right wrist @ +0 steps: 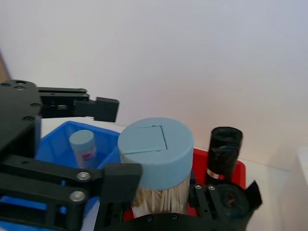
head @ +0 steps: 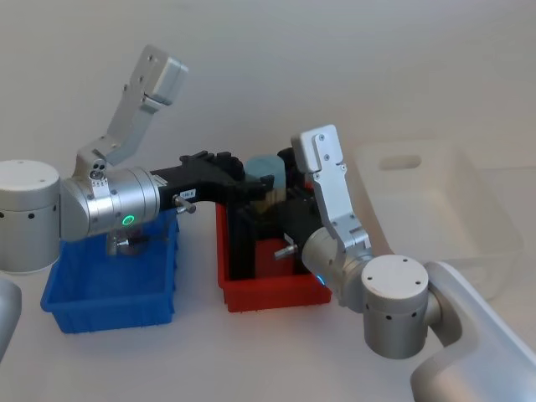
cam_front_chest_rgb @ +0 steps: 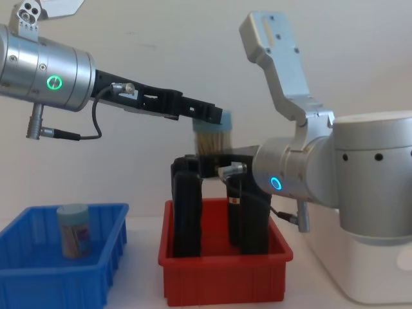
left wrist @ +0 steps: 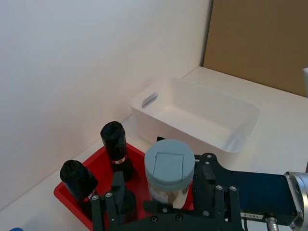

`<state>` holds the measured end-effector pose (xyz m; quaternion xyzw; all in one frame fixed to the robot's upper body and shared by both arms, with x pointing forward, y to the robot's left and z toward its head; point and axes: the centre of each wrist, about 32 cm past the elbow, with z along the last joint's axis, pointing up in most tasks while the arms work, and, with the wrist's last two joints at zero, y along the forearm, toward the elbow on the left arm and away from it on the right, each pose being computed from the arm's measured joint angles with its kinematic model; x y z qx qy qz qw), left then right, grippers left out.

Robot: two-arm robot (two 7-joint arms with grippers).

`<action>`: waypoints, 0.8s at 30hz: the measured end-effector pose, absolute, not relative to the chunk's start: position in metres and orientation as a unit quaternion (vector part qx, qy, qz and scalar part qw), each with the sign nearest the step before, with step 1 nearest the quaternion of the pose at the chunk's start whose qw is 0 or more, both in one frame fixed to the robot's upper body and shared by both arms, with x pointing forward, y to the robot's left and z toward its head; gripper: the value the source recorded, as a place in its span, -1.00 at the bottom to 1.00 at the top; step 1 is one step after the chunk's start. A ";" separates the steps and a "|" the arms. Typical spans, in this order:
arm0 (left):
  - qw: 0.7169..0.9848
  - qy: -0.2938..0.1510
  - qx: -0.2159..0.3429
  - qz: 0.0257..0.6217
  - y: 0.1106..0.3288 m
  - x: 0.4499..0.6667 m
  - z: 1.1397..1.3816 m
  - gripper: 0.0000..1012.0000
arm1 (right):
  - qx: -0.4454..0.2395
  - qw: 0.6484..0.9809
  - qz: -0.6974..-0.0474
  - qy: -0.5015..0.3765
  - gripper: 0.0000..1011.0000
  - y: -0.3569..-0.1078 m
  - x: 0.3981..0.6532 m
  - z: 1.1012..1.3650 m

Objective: Pick the cotton swabs from the blue box and place them into the white box.

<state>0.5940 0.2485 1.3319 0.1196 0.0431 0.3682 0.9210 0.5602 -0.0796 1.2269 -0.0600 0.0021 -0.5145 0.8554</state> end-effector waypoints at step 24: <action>0.921 0.043 0.120 0.368 0.249 0.594 1.332 0.98 | -0.041 0.772 -0.635 -0.013 0.24 -0.113 0.530 1.229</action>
